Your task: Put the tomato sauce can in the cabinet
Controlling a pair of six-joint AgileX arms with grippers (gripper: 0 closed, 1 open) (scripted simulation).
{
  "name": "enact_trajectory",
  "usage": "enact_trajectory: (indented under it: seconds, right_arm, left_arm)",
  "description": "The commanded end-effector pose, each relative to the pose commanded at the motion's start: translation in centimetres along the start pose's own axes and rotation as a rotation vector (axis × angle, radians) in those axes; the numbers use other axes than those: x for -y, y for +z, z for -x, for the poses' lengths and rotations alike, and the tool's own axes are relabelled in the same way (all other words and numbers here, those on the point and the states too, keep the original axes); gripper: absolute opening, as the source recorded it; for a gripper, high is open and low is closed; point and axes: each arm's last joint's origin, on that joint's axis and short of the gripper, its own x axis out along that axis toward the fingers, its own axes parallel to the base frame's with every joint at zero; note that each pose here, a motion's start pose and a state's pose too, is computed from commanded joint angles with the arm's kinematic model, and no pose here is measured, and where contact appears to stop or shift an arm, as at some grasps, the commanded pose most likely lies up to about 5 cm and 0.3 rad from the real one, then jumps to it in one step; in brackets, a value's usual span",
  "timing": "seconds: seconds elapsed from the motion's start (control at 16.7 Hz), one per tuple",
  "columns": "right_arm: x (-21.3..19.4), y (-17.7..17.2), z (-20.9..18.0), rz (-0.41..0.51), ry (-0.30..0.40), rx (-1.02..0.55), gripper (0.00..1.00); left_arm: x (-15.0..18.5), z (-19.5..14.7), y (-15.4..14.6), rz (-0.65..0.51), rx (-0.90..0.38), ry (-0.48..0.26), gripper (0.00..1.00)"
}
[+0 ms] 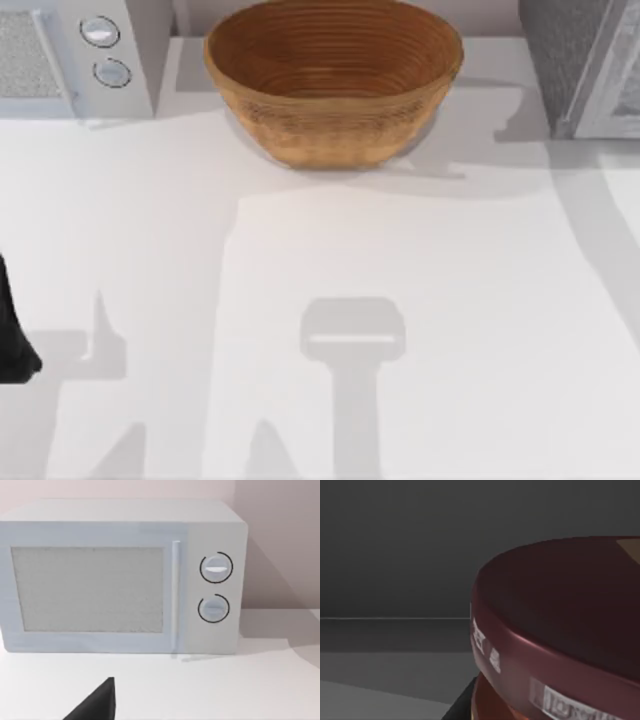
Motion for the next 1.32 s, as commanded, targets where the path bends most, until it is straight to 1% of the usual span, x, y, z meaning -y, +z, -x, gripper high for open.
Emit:
enact_trajectory:
  seconds: [0.18,0.54,0.66,0.78,1.08,1.2,1.32]
  right_arm:
    - [-0.5,0.9,-1.2,-0.001,0.006,0.0,0.0]
    - [-0.5,1.0,-1.3,-0.004,0.003,0.001,0.0]
    - [-0.4,1.2,-2.3,-0.008,-0.003,0.007,0.0]
    - [-0.4,1.4,-4.5,-0.01,-0.005,0.012,0.0]
    - [-1.1,-0.3,-13.3,0.0,0.013,-0.014,0.0]
    - [-0.9,-0.8,-15.3,-0.002,0.013,-0.006,0.0]
    - [-0.4,-1.0,-16.2,-0.003,0.004,0.0,0.0]
  left_arm:
    - [0.0,0.0,0.0,0.0,0.0,0.0,1.0]
    - [0.0,0.0,0.0,0.0,0.0,0.0,1.0]
    - [0.0,0.0,0.0,0.0,0.0,0.0,1.0]
    - [0.0,0.0,0.0,0.0,0.0,0.0,1.0]
    - [0.0,0.0,0.0,0.0,0.0,0.0,1.0]
    - [0.0,0.0,0.0,0.0,0.0,0.0,1.0]
    - [0.0,0.0,0.0,0.0,0.0,0.0,1.0]
